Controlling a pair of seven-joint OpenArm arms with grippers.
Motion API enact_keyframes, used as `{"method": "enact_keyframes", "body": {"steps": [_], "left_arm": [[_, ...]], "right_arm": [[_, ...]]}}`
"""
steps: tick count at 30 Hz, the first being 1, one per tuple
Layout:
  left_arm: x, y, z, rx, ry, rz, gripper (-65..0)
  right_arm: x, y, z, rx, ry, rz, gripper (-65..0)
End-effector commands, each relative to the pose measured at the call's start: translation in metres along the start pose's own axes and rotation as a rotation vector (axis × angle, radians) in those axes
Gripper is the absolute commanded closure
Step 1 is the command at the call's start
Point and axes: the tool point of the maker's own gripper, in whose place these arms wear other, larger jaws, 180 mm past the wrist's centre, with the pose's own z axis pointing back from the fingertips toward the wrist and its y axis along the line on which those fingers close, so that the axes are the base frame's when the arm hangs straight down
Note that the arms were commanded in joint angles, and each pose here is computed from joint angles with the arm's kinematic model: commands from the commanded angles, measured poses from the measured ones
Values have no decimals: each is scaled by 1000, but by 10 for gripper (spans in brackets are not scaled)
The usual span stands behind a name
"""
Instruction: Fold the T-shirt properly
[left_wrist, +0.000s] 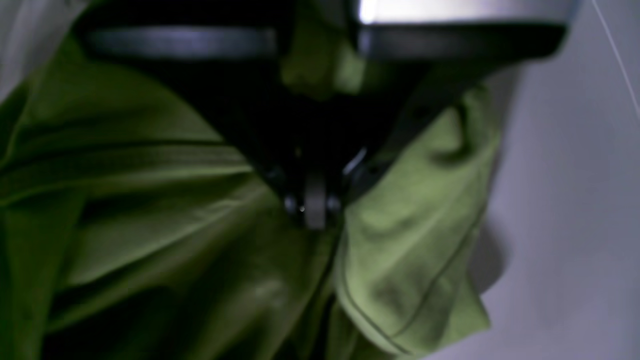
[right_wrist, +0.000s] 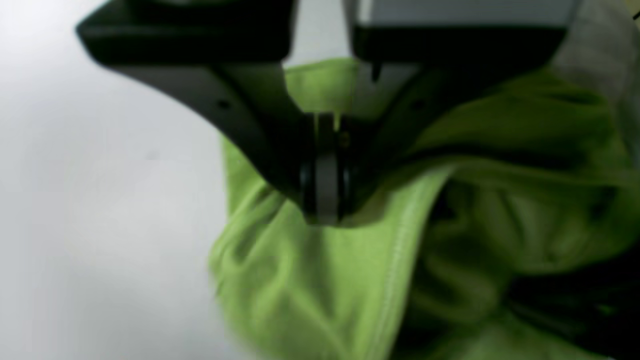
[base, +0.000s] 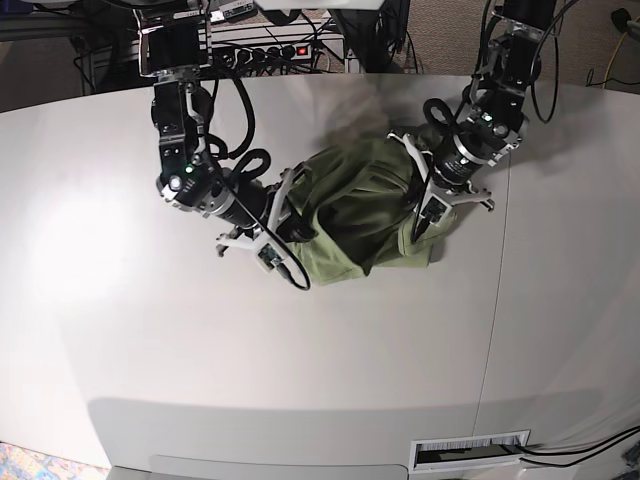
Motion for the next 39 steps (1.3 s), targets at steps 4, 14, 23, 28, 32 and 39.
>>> {"method": "enact_keyframes", "body": {"steps": [4,14,23,28,32,39], "left_arm": [[10,15,3,66,7,-51,0],[43,77,12,375,-24,-191,0],[85,127,25,502,-81,-287,0],[84,149,34,524,-22,-273,0],[84,129,38,386,24,-151,0],[86,46,42,-16,4,-39,0]], "right_arm": [[-10,-6,-6,4,16,-31,0],[-30,-5,-6,2,112,-31,0],[-50,-3,-3,-14,178,-12,0],[-48,-2,-4,-13,158,-14,0],[-41,-4,-5,-15,130,-11,0],[-35,-12,-7,-67,106,-11,0]]}}
